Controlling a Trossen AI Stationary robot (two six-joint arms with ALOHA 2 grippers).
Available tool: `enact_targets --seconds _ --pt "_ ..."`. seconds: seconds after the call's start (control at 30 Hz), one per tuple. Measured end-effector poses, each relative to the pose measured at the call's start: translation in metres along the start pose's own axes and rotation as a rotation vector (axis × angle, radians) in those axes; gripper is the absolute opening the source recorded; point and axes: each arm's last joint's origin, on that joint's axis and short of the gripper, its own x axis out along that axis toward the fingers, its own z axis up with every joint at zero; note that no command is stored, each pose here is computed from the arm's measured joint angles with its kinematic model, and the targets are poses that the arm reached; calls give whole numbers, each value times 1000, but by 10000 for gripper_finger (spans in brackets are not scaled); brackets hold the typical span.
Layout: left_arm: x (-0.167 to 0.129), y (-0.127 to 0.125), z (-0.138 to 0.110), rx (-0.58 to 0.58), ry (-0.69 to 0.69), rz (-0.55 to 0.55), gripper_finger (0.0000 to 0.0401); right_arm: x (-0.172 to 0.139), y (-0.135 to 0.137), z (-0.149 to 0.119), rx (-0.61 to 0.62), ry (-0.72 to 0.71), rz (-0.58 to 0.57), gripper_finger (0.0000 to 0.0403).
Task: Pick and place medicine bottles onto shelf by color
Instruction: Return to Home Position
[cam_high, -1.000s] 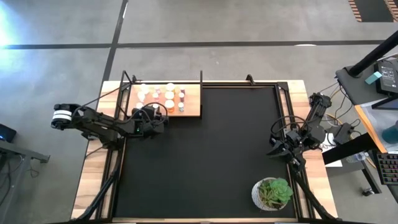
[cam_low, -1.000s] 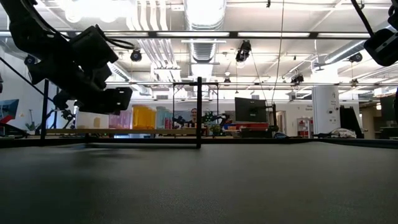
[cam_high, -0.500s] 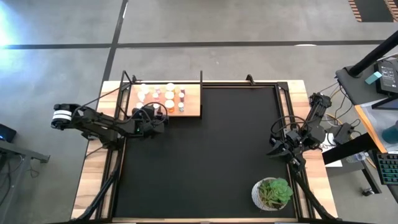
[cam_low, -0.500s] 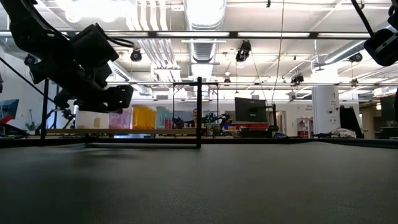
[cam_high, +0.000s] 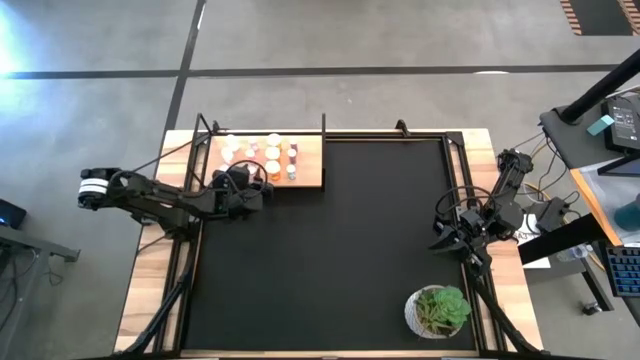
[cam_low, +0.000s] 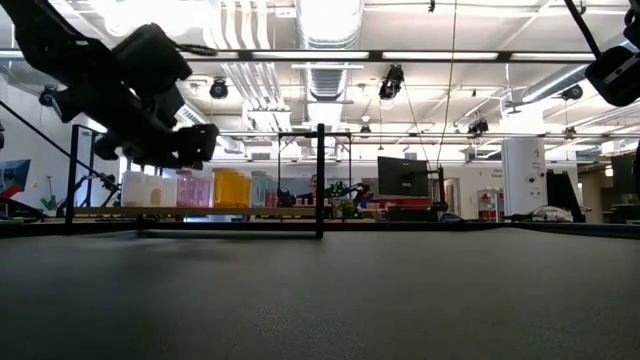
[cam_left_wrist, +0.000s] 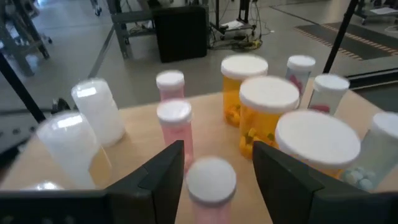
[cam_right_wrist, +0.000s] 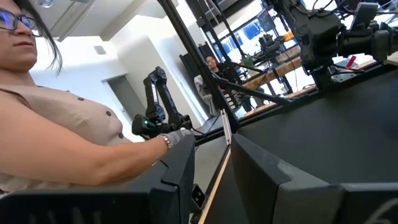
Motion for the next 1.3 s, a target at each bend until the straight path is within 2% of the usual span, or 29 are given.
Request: enact_targets --seconds 0.3,0.5,0.6,0.73,0.83,1.03,1.3 --pt "-10 9 25 60 -70 -4 173 0 0 0 0 0 0 98" --pt "-25 17 66 -41 -171 -16 173 0 0 0 0 0 0 98" --pt "-35 21 93 -94 -216 -98 173 0 0 0 0 0 0 98" --pt "-51 31 124 -90 -267 -257 173 0 0 0 0 0 0 98" --pt "-60 42 137 -67 -311 -359 173 0 0 0 0 0 0 98" --pt "-68 60 131 18 -295 -505 173 0 0 0 0 0 0 98" --pt "-68 70 110 30 -126 -599 173 0 0 0 0 0 0 98"
